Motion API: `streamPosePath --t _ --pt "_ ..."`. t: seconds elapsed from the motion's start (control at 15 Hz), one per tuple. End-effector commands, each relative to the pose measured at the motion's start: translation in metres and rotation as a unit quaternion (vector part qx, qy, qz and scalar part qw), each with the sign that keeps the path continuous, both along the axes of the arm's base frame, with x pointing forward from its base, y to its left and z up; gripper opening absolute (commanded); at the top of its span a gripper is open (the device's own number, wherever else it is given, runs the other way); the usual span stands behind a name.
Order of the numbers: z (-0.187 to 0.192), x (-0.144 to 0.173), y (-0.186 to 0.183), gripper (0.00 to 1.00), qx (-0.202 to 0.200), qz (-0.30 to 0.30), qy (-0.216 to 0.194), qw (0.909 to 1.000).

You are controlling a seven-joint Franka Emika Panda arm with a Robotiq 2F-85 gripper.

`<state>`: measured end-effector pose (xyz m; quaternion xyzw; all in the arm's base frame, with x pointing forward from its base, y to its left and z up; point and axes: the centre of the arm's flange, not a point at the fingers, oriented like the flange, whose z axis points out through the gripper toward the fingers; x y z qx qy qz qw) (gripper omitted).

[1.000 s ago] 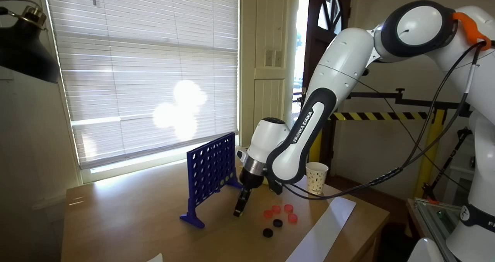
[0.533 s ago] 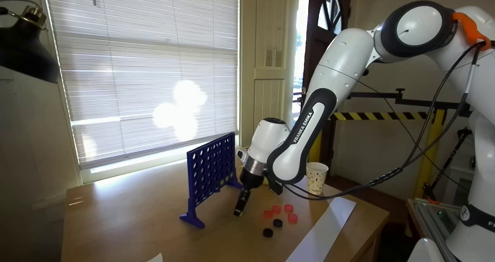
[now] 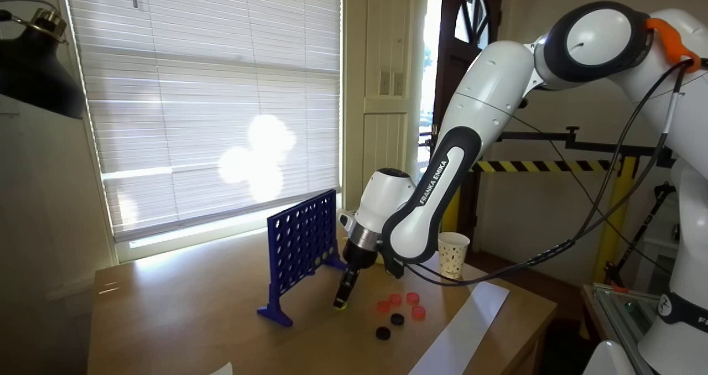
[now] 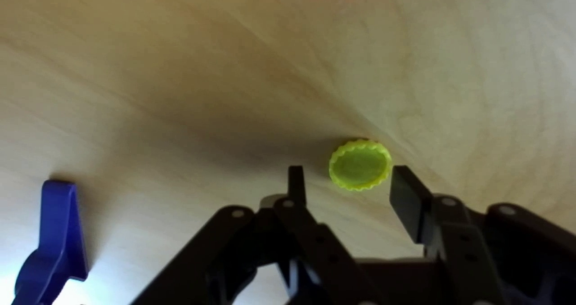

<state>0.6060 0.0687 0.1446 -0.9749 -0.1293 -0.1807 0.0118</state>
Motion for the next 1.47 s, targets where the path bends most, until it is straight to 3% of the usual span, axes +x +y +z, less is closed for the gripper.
streamPosePath --t 0.0,0.53,1.4 --pt "-0.0014 -0.0048 -0.0026 0.48 0.004 -0.001 -0.004 1.0000" --pt "-0.0015 -0.0048 -0.0027 0.55 0.005 -0.001 -0.003 1.0000" --pt "-0.0055 -0.0056 0.0014 0.48 0.007 0.001 -0.001 1.0000"
